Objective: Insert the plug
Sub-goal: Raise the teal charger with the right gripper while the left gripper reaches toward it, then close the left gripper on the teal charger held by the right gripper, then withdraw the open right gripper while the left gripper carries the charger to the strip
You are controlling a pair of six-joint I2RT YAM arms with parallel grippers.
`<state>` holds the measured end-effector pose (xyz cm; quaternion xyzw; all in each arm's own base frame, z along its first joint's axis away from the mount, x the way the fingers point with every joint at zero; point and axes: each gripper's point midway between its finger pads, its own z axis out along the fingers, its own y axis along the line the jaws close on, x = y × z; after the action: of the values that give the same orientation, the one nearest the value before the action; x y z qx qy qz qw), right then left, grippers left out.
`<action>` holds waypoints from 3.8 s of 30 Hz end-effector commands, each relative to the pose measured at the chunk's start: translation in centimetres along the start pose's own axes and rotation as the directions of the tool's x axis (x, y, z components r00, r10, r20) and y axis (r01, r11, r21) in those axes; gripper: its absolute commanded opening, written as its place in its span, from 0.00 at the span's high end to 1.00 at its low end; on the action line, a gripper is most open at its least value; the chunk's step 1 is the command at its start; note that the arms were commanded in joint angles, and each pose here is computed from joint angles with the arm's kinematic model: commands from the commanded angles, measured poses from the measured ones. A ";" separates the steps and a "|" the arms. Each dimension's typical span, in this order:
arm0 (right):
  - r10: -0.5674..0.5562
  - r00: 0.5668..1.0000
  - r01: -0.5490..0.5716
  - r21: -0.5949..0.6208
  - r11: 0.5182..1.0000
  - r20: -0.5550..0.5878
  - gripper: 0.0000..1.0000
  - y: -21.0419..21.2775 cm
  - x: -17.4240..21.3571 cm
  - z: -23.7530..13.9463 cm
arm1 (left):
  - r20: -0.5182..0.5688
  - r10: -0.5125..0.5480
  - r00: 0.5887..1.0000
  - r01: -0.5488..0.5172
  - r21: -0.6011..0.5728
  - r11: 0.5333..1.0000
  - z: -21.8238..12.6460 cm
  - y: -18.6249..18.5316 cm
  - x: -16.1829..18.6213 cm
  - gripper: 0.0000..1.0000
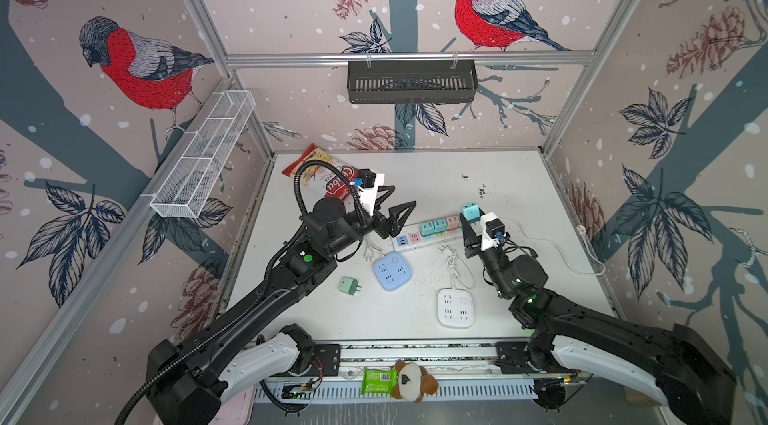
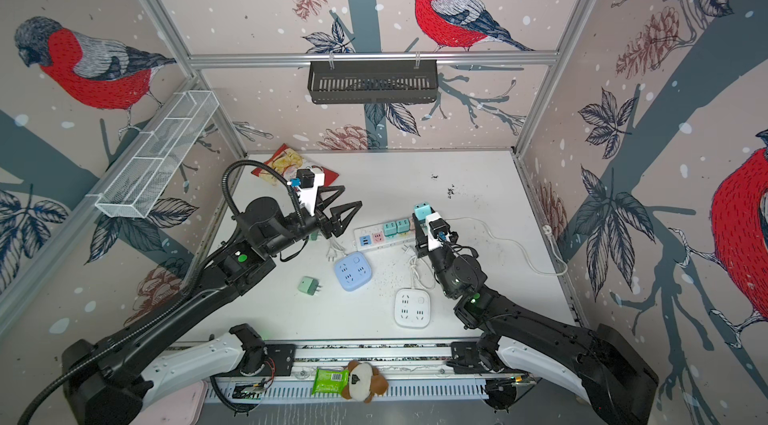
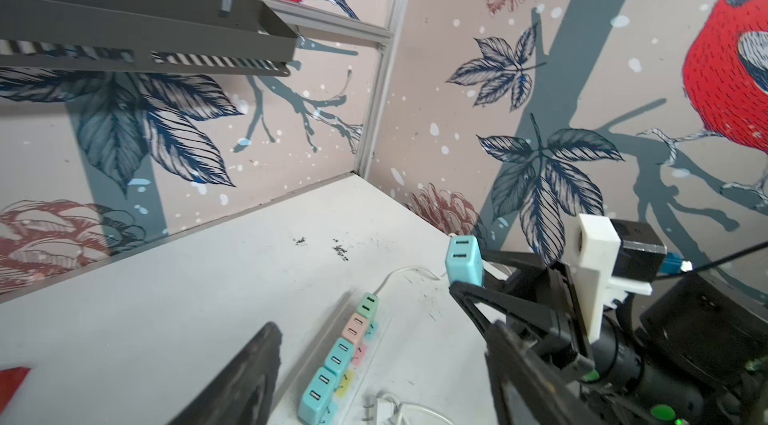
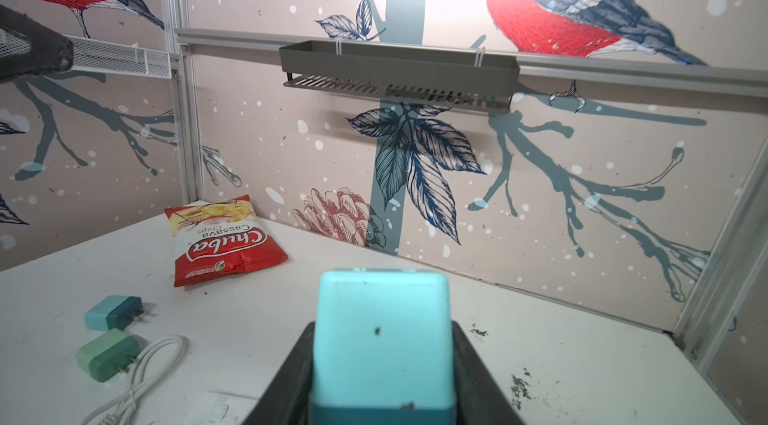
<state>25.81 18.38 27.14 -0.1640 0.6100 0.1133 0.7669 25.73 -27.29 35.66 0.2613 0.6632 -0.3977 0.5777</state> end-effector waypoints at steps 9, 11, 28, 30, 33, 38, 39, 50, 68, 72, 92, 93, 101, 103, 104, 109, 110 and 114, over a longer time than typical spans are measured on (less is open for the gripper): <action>-0.011 0.991 0.025 -0.103 0.994 0.132 0.99 0.7 -2.4 -2.0 | -0.067 0.054 0.996 -0.044 0.143 0.989 1.1 -3.1 1.0 0.26; -0.016 0.991 0.032 -0.115 0.993 0.137 0.99 0.9 -2.4 -2.1 | -0.070 0.061 0.996 -0.050 0.153 0.987 1.2 -3.5 1.2 0.26; -0.031 0.988 0.065 -0.223 0.973 0.153 0.99 2.9 -2.3 -2.4 | -0.198 0.146 0.969 -0.103 0.212 0.972 4.7 -6.6 4.2 0.30; -0.032 0.986 0.071 -0.239 0.968 0.162 0.99 3.2 -2.5 -2.5 | -0.217 0.152 0.964 -0.104 0.217 0.971 5.0 -6.9 4.4 0.31; -0.027 0.985 0.072 -0.255 0.964 0.172 0.99 3.5 -2.7 -2.6 | -0.235 0.165 0.958 -0.110 0.230 0.967 5.5 -7.3 5.0 0.31; -0.022 0.984 0.074 -0.290 0.954 0.179 0.99 4.3 -2.5 -2.9 | -0.281 0.145 0.949 -0.089 0.201 0.976 6.8 -6.7 6.0 0.34; -0.025 0.983 0.078 -0.287 0.955 0.184 0.99 4.3 -2.6 -2.9 | -0.292 0.133 0.947 -0.077 0.196 0.978 7.1 -6.6 6.2 0.36; -0.122 0.974 0.167 -0.245 0.955 0.190 0.99 3.9 -1.5 -3.0 | -0.402 0.110 0.909 -0.031 0.198 0.980 8.2 -6.7 8.3 0.43; -0.177 0.953 0.242 -0.265 0.933 0.245 0.99 4.9 -1.5 -3.6 | -0.502 0.129 0.855 0.002 0.253 0.968 9.3 -7.5 10.9 0.63; -0.177 0.956 0.240 -0.275 0.931 0.236 0.99 5.1 -1.3 -3.6 | -0.513 0.146 0.846 0.009 0.288 0.958 9.5 -8.0 11.5 0.78; -0.163 0.959 0.219 -0.243 0.945 0.230 0.09 4.2 -1.3 -3.8 | -0.440 0.449 0.778 -0.542 -0.109 0.833 7.5 2.2 9.8 1.00; -0.165 0.957 0.223 -0.241 0.945 0.236 0.08 4.1 -1.4 -3.9 | -0.447 0.496 0.744 -0.589 -0.089 0.803 7.2 2.4 10.4 1.00; -0.138 0.958 0.194 -0.214 0.957 0.252 0.06 3.0 -1.5 -4.8 | -0.527 0.472 0.707 -0.561 -0.011 0.828 6.9 4.4 12.8 1.00; -0.134 0.959 0.188 -0.211 0.959 0.248 0.06 2.9 -1.5 -4.8 | -0.572 0.419 0.705 -0.509 0.002 0.861 7.6 5.3 13.5 1.00; -0.134 0.960 0.188 -0.210 0.960 0.245 0.06 2.8 -1.5 -4.7 | -0.606 0.396 0.690 -0.503 -0.008 0.864 7.9 6.1 14.2 1.00; -0.131 0.959 0.179 -0.178 0.968 0.252 0.05 2.1 -2.0 -4.8 | -0.688 0.353 0.634 -0.488 -0.002 0.873 9.3 7.8 16.6 1.00; -0.128 0.960 0.175 -0.175 0.969 0.250 0.05 2.0 -1.9 -4.9 | -0.687 0.353 0.635 -0.478 0.009 0.878 9.5 8.0 16.9 1.00; -0.109 0.957 0.157 -0.163 0.974 0.269 0.03 1.4 -1.7 -5.6 | -0.703 0.350 0.620 -0.471 0.023 0.882 10.0 9.2 18.0 1.00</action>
<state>20.19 18.28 26.53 -0.2822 0.4922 0.1273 0.8136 35.11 -32.23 16.30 0.4712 0.7865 -0.0612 0.3945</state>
